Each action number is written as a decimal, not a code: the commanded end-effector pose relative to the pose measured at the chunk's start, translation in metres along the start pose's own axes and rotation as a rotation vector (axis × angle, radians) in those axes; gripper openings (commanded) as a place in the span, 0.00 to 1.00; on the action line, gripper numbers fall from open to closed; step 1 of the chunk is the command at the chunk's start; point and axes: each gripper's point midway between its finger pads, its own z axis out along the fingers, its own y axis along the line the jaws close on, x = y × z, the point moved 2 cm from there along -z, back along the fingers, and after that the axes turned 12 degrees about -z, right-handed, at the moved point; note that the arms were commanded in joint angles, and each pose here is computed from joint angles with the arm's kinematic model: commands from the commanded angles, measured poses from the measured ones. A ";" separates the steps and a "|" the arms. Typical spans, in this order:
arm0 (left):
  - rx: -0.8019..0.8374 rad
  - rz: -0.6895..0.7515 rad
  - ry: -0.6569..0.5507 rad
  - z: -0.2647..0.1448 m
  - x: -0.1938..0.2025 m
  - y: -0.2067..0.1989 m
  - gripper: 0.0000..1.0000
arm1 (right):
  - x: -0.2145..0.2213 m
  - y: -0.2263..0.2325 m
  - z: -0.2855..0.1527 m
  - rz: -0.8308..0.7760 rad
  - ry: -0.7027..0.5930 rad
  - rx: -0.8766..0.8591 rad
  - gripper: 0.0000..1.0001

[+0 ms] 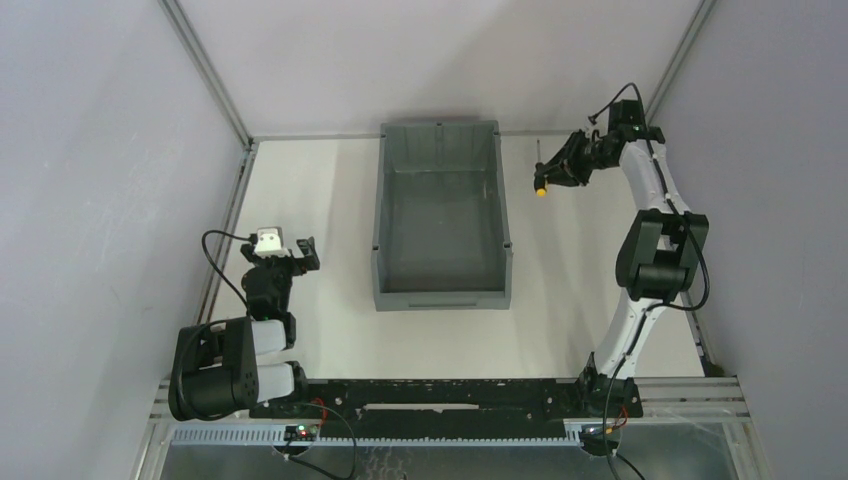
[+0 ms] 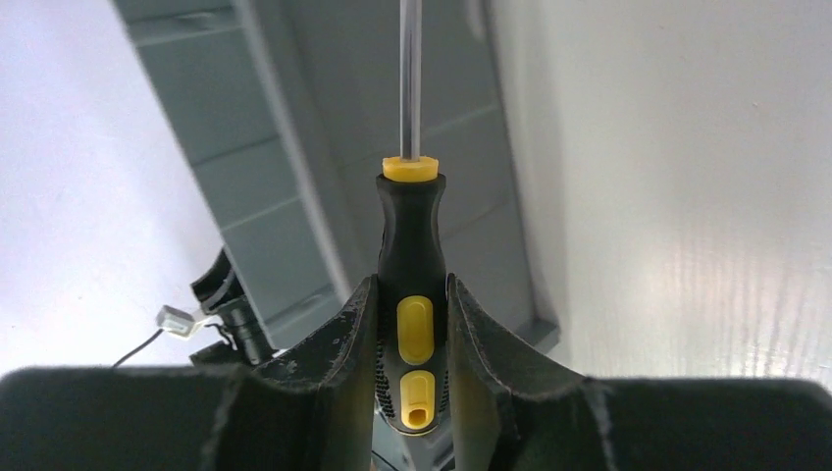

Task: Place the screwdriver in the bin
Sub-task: Pick up the screwdriver from the center of the board, then place the screwdriver in the bin.

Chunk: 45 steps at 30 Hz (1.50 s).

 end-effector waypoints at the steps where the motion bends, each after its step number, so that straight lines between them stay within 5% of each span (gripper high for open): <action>1: 0.019 0.000 -0.090 0.010 -0.028 -0.006 1.00 | -0.025 0.066 -0.051 -0.067 -0.139 -0.109 0.12; 14: 0.020 0.000 -0.091 0.010 -0.028 -0.006 1.00 | -0.022 0.161 -0.079 -0.110 -0.203 -0.181 0.12; 21: 0.019 -0.001 -0.090 0.010 -0.028 -0.006 1.00 | 0.003 0.205 -0.056 -0.169 -0.189 -0.148 0.11; 45: 0.021 0.000 -0.089 0.010 -0.028 -0.006 1.00 | 0.086 0.181 0.104 -0.387 -0.053 0.288 0.12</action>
